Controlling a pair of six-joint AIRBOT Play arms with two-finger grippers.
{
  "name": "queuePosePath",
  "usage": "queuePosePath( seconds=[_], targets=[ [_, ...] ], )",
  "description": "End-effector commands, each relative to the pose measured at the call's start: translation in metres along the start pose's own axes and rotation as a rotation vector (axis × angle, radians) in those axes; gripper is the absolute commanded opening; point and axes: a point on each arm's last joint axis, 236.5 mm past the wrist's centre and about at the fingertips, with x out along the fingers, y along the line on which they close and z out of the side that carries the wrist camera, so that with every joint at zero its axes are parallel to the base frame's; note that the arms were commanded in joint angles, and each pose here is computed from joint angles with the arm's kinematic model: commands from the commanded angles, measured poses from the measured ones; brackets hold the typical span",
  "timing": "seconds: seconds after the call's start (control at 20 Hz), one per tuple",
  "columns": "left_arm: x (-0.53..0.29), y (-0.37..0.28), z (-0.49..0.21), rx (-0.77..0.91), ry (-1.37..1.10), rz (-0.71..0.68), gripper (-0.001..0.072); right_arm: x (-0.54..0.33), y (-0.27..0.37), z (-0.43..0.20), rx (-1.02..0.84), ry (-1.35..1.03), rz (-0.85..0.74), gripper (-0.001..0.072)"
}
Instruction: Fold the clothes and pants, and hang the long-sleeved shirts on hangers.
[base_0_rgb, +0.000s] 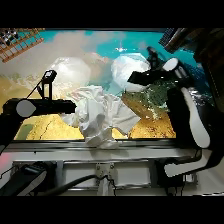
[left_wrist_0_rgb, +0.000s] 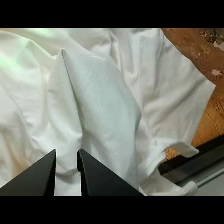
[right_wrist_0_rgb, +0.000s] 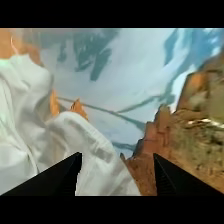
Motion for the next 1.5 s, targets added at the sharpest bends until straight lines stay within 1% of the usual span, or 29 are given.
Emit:
queuePosePath(
  seconds=[0.0,0.05,0.3,0.55,0.8,0.9,0.95,1.0,1.05,1.1,1.15,1.3,1.4,1.45],
  targets=[
    [0.0,0.0,0.002,0.017,-0.013,0.0,0.019,0.048,-0.003,-0.027,0.04,0.119,0.045,0.053],
    [0.0,0.0,0.002,0.017,-0.013,0.001,0.0238,0.054,-0.003,-0.031,0.05,0.135,0.054,0.053],
    [0.0,-0.001,0.002,0.012,-0.013,-0.006,0.0237,0.077,0.011,-0.044,0.047,0.182,0.079,0.0529],
    [0.0,-0.018,0.002,-0.038,-0.013,-0.077,0.0238,0.091,0.017,-0.057,0.044,0.24,0.094,0.0527],
    [0.0,-0.016,-0.011,-0.027,0.042,-0.067,0.0238,0.1,0.025,-0.067,-0.001,0.261,0.074,0.0523],
    [0.0,-0.012,-0.019,-0.017,0.073,-0.054,0.0238,0.107,0.027,-0.075,-0.008,0.286,0.074,0.051],
    [0.001,-0.012,-0.023,-0.018,0.087,-0.053,0.0238,0.11,0.03,-0.079,-0.016,0.299,0.075,0.0475],
    [0.002,-0.011,-0.025,-0.02,0.095,-0.053,0.0238,0.114,0.034,-0.084,-0.026,0.311,0.075,0.0401],
    [0.002,-0.011,-0.028,-0.021,0.102,-0.052,0.0238,0.116,0.038,-0.088,-0.042,0.319,0.076,0.0279],
    [0.003,-0.01,-0.029,-0.022,0.105,-0.051,0.0238,0.119,0.041,-0.09,-0.06,0.321,0.073,0.0122],
    [0.003,-0.007,-0.03,-0.016,0.106,-0.04,0.0238,0.119,0.043,-0.089,-0.07,0.314,0.074,0.0027],
    [0.003,0.012,-0.031,0.024,0.109,0.037,0.0238,0.109,0.038,-0.067,-0.051,0.252,0.068,0.0026],
    [0.001,0.029,-0.038,0.008,0.14,0.11,0.0239,0.09,0.032,-0.043,-0.028,0.19,0.065,0.0026],
    [-0.001,0.04,-0.044,-0.026,0.159,0.158,0.0254,0.08,0.029,-0.034,-0.021,0.164,0.064,0.0026]
  ],
)
